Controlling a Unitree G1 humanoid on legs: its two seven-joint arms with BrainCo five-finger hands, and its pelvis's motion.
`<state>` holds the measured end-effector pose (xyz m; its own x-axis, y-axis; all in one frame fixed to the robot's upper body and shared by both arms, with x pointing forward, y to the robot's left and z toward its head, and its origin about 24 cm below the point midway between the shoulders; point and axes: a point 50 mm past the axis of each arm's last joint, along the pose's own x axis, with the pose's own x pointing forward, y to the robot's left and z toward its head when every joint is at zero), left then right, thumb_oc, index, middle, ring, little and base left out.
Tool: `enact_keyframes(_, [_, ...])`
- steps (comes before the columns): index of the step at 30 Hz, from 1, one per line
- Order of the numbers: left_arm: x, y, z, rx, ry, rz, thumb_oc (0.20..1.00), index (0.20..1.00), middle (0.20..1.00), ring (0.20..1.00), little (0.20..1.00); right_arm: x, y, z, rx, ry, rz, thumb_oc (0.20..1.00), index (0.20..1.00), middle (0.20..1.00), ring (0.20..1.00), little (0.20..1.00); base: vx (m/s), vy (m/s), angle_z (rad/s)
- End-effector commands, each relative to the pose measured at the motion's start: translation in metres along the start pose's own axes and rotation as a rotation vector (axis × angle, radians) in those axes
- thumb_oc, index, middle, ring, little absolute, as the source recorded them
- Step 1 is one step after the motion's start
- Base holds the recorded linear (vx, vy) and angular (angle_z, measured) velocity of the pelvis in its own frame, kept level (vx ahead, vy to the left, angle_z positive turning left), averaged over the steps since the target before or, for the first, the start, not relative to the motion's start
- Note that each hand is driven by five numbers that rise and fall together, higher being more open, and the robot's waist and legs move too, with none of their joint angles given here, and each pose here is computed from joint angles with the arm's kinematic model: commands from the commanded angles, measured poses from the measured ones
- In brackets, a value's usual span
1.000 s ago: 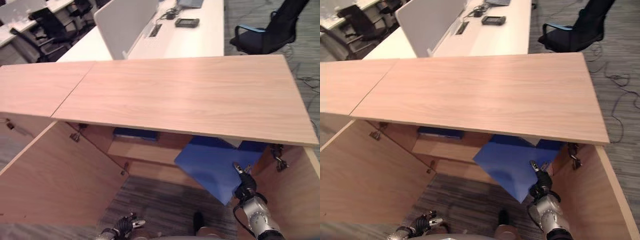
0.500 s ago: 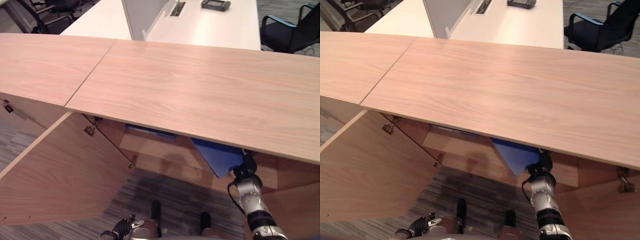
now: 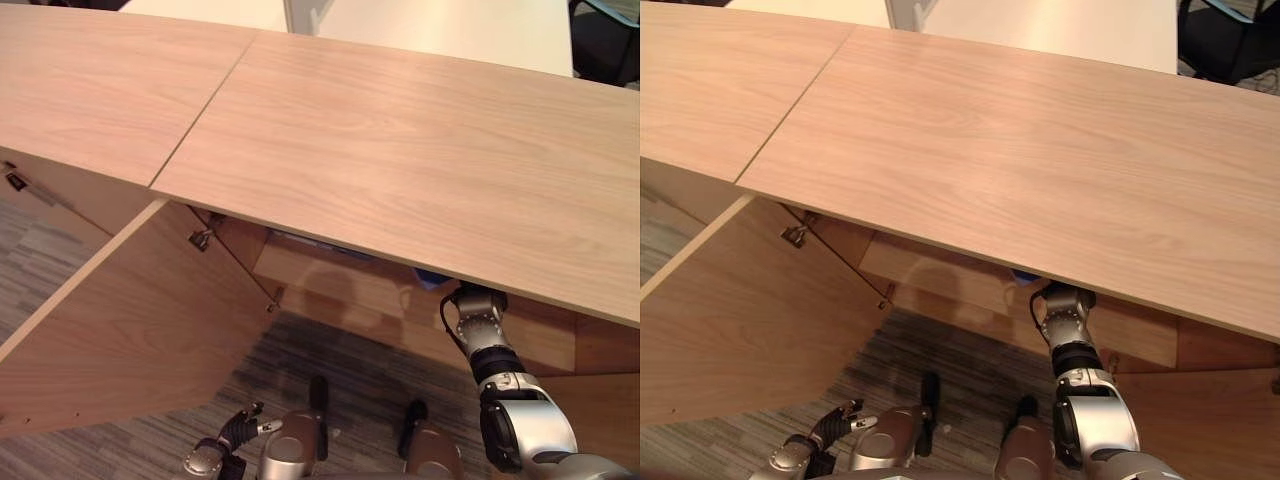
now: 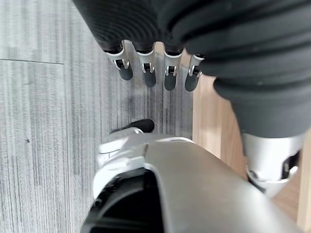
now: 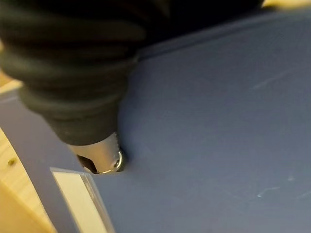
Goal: Put the empty folder in the office cabinet
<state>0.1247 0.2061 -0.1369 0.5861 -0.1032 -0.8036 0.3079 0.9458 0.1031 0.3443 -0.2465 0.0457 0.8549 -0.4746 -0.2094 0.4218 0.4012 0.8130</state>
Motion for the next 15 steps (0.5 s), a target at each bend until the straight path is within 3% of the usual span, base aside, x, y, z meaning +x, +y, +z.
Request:
enact_keyframes(1, [-0.01, -0.019, -0.025, 0.093, 0.055, -0.08, 1.0, 1.0, 1.0, 1.0, 1.0, 0.02, 0.033, 0.098, 0.244, -0.34, 0.001, 0.2, 0.2, 0.2, 0.2, 0.2, 0.06, -0.014, 0.35])
enact_keyframes(7, [-0.011, -0.062, -0.029, 0.162, 0.046, -0.231, 1.0, 1.0, 1.0, 1.0, 1.0, 0.023, 0.028, 0.145, 0.3, -0.461, -0.064, 0.2, 0.2, 0.2, 0.2, 0.2, 0.02, -0.022, 0.25])
enact_keyframes(9, [-0.01, -0.045, -0.031, 0.167, 0.086, -0.214, 1.0, 1.0, 1.0, 1.0, 1.0, 0.022, 0.024, 0.149, 0.323, -0.48, -0.063, 0.2, 0.2, 0.2, 0.2, 0.2, 0.04, -0.027, 0.07])
enact_keyframes(15, [-0.005, -0.038, -0.011, 0.125, 0.017, -0.236, 1.0, 1.0, 1.0, 1.0, 1.0, 0.024, 0.028, 0.136, 0.39, -0.455, -0.096, 0.2, 0.2, 0.2, 0.2, 0.2, 0.06, -0.025, 0.03])
